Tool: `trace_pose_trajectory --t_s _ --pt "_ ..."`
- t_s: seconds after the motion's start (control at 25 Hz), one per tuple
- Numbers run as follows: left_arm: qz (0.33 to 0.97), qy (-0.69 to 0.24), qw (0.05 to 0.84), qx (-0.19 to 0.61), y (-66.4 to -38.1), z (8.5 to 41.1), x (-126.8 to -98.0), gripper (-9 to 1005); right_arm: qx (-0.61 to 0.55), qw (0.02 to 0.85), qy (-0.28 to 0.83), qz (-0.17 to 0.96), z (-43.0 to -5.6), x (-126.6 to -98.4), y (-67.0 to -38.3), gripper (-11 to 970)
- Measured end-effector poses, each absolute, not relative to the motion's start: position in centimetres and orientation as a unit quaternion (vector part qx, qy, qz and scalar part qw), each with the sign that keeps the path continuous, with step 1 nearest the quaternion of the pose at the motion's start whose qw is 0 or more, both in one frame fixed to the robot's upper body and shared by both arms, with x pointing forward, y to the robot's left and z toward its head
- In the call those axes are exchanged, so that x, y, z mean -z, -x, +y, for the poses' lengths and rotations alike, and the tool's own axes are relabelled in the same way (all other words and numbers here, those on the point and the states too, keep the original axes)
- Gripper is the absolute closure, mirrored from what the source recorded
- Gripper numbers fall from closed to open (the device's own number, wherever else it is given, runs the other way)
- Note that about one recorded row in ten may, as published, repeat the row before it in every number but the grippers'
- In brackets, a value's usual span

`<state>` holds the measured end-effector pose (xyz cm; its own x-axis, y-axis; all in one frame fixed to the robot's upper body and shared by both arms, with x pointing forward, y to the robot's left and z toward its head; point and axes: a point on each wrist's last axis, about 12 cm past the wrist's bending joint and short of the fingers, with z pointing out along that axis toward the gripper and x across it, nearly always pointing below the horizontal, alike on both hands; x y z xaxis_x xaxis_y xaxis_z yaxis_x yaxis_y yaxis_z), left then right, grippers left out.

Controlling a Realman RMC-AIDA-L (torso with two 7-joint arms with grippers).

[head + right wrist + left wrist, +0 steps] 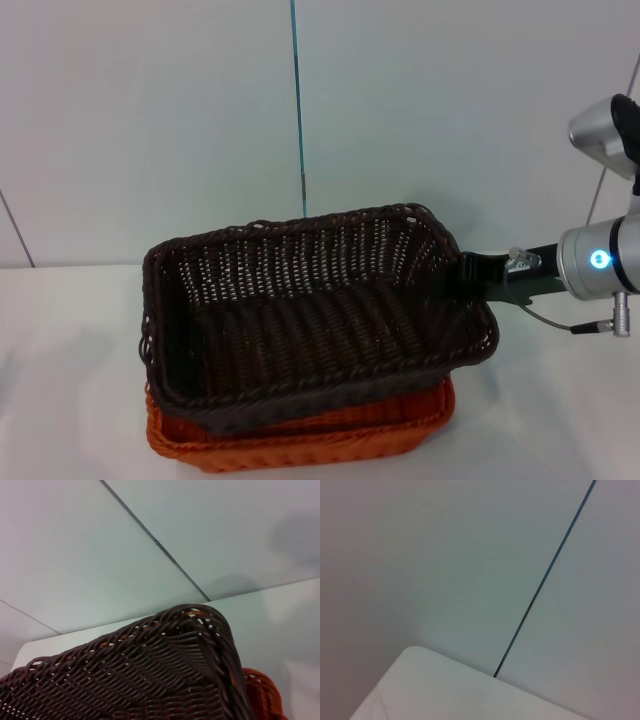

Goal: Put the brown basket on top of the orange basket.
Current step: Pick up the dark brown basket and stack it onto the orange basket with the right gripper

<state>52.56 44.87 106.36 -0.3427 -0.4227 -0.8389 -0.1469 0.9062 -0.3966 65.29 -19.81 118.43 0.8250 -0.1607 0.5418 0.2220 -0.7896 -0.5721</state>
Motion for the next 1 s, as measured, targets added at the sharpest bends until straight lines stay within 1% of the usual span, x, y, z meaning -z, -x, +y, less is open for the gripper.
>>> trace_pose_trajectory --t_s 0.24,0.56,1.0 --pt "0.809 0.177 0.546 0.126 -52.5 44.9 -106.3 119 0.281 0.326 0.903 -0.007 -19.7 -117.7 -64.9 781" --pt "0.81 0.174 0.546 0.123 -52.7 44.9 -106.4 119 0.278 0.323 0.904 0.027 -21.0 -116.5 -64.3 779" --pt "0.809 0.173 0.548 0.12 -52.9 45.0 -106.6 119 0.295 0.326 0.898 0.028 -20.6 -116.9 -64.8 777"
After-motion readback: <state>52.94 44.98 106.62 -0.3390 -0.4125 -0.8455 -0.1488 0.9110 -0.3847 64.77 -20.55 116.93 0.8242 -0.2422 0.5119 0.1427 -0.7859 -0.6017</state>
